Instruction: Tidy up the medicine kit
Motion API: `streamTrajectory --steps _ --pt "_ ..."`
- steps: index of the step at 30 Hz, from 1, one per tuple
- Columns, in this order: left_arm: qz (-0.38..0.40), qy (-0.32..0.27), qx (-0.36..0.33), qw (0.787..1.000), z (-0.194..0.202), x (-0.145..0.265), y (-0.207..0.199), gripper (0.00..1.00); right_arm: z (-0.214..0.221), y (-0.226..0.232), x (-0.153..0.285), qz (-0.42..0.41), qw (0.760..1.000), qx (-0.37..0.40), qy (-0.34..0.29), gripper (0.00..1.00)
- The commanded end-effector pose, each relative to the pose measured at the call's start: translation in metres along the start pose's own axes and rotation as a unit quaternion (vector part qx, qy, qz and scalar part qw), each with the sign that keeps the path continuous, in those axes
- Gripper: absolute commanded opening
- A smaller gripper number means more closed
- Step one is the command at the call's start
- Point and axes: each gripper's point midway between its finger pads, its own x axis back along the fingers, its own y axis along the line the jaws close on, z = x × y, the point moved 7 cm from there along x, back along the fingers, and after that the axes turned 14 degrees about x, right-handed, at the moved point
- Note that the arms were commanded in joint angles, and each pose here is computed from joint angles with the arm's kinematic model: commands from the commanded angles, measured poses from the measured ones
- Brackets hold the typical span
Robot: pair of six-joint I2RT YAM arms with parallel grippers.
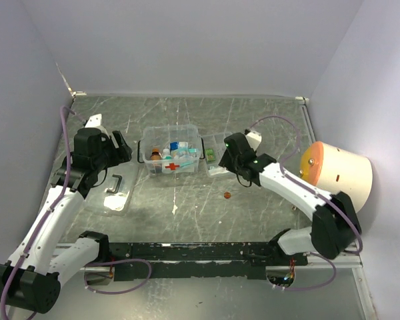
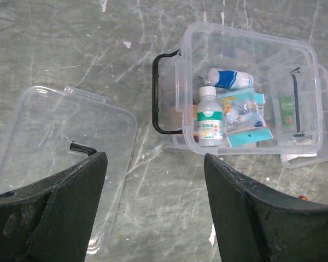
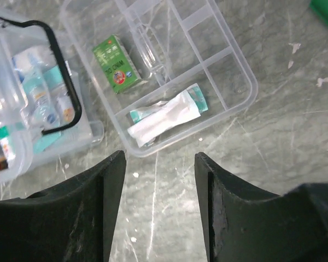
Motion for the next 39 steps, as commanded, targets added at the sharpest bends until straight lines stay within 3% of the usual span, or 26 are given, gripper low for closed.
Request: streamTrajectory --steps 1,5,20,26,33,39 --pt "-0.016 -0.038 0.01 0.999 -0.016 0.008 0.002 0.82 0.009 -0.018 0.022 -0.017 0.996 0.085 0.003 0.53" --pt "-0.018 -0.048 0.016 0.999 -0.018 0.01 0.004 0.82 0.028 -0.022 0.028 -0.041 0.992 0.117 0.004 0.53" --pt "-0.015 -0.049 0.019 0.999 -0.018 0.007 0.005 0.82 0.08 -0.017 -0.01 -0.064 0.973 0.169 0.142 0.49" --pt "-0.017 -0.043 0.018 0.999 -0.017 0.005 0.006 0.82 0.089 -0.018 -0.017 -0.047 0.966 0.186 0.173 0.48" --pt "-0.008 -0.041 0.018 0.999 -0.017 0.004 0.004 0.83 0.096 -0.022 -0.022 -0.006 0.961 0.191 0.201 0.38" --pt "-0.007 -0.042 0.019 0.999 -0.017 0.005 0.004 0.82 0.099 -0.025 -0.021 0.036 0.953 0.216 0.211 0.37"
